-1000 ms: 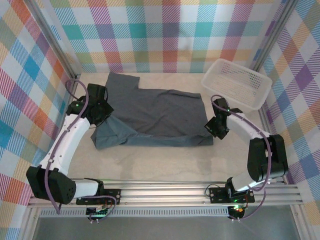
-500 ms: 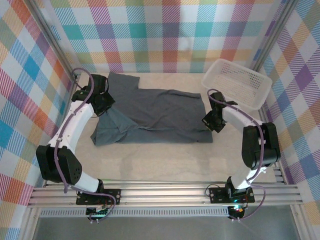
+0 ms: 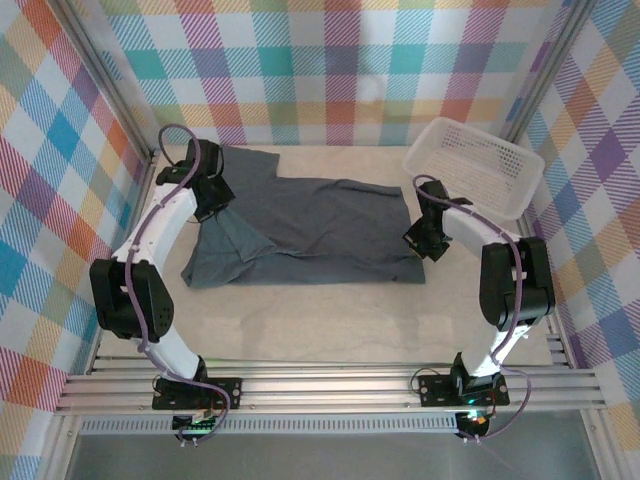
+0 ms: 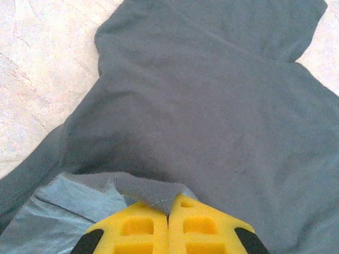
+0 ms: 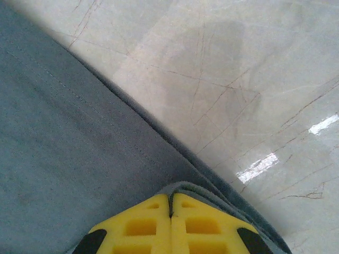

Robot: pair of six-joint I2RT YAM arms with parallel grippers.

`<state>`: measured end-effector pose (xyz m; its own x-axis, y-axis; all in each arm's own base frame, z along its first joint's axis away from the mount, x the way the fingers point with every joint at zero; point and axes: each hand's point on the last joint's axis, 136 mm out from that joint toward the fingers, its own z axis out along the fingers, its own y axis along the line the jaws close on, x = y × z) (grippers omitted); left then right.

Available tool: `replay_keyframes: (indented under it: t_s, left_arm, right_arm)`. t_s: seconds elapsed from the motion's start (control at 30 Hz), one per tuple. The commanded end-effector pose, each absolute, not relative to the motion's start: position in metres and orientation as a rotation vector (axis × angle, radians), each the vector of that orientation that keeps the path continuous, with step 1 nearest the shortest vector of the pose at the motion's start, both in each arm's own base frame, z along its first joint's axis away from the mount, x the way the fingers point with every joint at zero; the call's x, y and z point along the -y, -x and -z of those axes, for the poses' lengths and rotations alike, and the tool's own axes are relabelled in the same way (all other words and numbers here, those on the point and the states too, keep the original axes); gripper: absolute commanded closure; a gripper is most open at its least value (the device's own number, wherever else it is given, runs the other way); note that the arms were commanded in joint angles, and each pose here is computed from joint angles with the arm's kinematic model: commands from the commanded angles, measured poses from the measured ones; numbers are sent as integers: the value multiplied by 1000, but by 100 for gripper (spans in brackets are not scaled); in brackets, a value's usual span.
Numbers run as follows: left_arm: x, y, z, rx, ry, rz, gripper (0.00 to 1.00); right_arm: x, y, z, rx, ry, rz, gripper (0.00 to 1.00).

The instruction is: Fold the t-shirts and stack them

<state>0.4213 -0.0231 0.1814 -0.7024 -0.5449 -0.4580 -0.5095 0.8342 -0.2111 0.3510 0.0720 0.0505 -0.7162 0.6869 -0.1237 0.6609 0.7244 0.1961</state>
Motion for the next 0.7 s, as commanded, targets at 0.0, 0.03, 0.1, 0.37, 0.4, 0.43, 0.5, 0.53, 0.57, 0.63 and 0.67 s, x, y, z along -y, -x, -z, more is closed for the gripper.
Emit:
replay_keyframes:
  t_s: [0.0,0.03,0.1,0.37,0.4,0.43,0.5,0.53,0.57,0.63,0.67]
  left_arm:
    - [13,-432,-187,-2477,753,46,100]
    - [12,-434,-184,-2483,750,33,100]
    - [8,-437,-178,-2493,745,-7,100]
    - [0,-451,-160,-2530,740,-83,100]
    - [-3,-450,-161,-2527,750,-97,100]
    - [-4,-450,-161,-2527,755,-104,100]
    - [-8,-446,-162,-2522,770,-124,100]
    - [-10,-444,-164,-2515,781,-138,100]
    - [-14,-441,-166,-2509,793,-158,100]
    - [-21,-433,-170,-2491,823,-188,100]
    - [-24,-429,-174,-2480,839,-199,100]
  right_arm:
    - [-70,-362,-53,-2730,-1054,-203,100]
    - [-71,-363,-52,-2733,-1052,-201,100]
    - [-71,-365,-49,-2739,-1051,-197,100]
    - [-64,-370,-45,-2735,-1050,-155,100]
    - [-62,-370,-46,-2728,-1057,-139,100]
    - [-60,-369,-47,-2725,-1062,-130,100]
    - [-53,-366,-50,-2705,-1085,-104,100]
    - [-50,-364,-51,-2698,-1096,-99,100]
    - [-47,-363,-52,-2686,-1107,-96,100]
    - [-43,-359,-54,-2671,-1131,-88,100]
    - [-41,-358,-57,-2658,-1140,-92,100]
